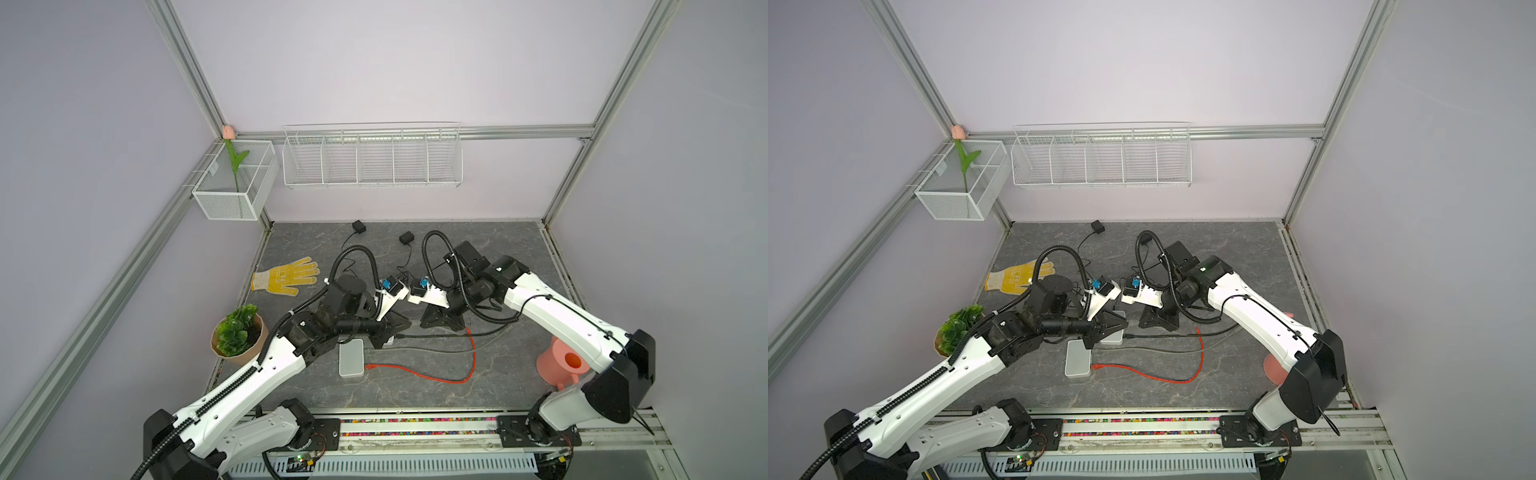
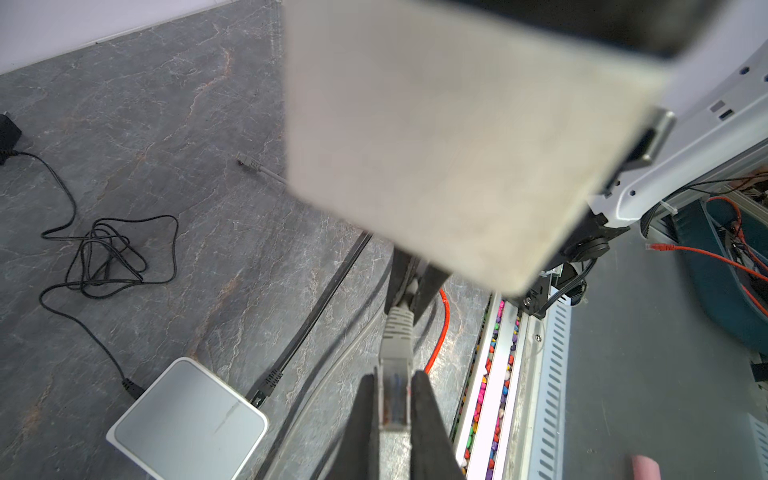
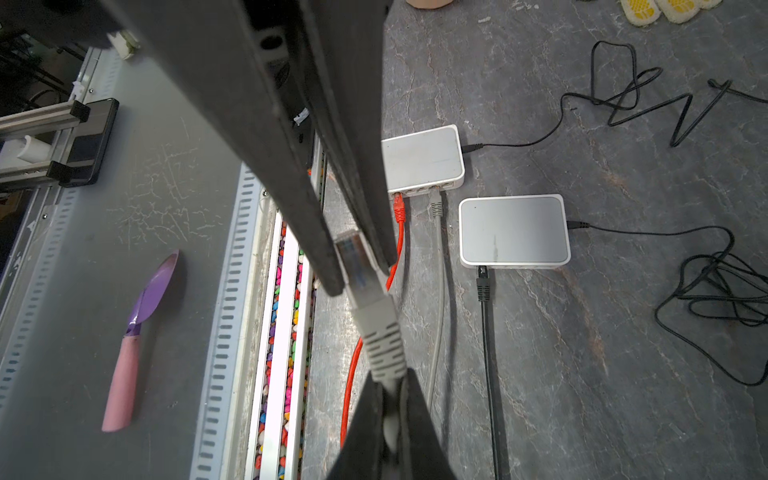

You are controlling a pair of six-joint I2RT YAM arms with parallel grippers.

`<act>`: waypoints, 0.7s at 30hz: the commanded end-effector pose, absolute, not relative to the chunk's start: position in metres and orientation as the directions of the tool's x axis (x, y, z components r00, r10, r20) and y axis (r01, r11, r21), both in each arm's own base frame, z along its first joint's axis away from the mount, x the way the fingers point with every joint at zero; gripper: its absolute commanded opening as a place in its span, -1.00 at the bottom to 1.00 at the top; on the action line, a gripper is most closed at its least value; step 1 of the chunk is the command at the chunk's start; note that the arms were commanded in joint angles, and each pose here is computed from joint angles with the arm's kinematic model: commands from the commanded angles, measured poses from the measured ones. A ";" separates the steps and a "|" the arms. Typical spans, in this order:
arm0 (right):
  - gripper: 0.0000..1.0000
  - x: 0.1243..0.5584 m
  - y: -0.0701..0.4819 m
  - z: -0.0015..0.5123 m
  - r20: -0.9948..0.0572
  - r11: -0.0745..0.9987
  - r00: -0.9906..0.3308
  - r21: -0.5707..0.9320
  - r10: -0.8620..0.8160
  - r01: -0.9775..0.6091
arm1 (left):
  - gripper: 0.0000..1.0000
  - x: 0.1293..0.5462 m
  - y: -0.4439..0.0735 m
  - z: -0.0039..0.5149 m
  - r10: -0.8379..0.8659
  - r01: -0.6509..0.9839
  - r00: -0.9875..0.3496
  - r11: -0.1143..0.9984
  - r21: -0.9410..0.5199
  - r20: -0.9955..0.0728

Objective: Insert the plug into the switch port

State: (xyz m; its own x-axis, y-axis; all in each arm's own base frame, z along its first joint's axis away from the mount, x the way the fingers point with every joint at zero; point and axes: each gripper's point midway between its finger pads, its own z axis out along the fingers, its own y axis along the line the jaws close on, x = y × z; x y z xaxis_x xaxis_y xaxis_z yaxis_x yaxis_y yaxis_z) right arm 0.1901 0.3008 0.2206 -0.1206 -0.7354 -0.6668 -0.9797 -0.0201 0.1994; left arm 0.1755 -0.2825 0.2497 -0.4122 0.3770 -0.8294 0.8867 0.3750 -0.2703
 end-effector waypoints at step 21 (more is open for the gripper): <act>-0.86 0.296 0.290 0.123 -0.474 0.261 -0.128 -0.226 -0.871 -0.938 | 0.11 0.304 -0.204 0.155 -0.047 0.314 -0.757 0.848 -0.426 -0.652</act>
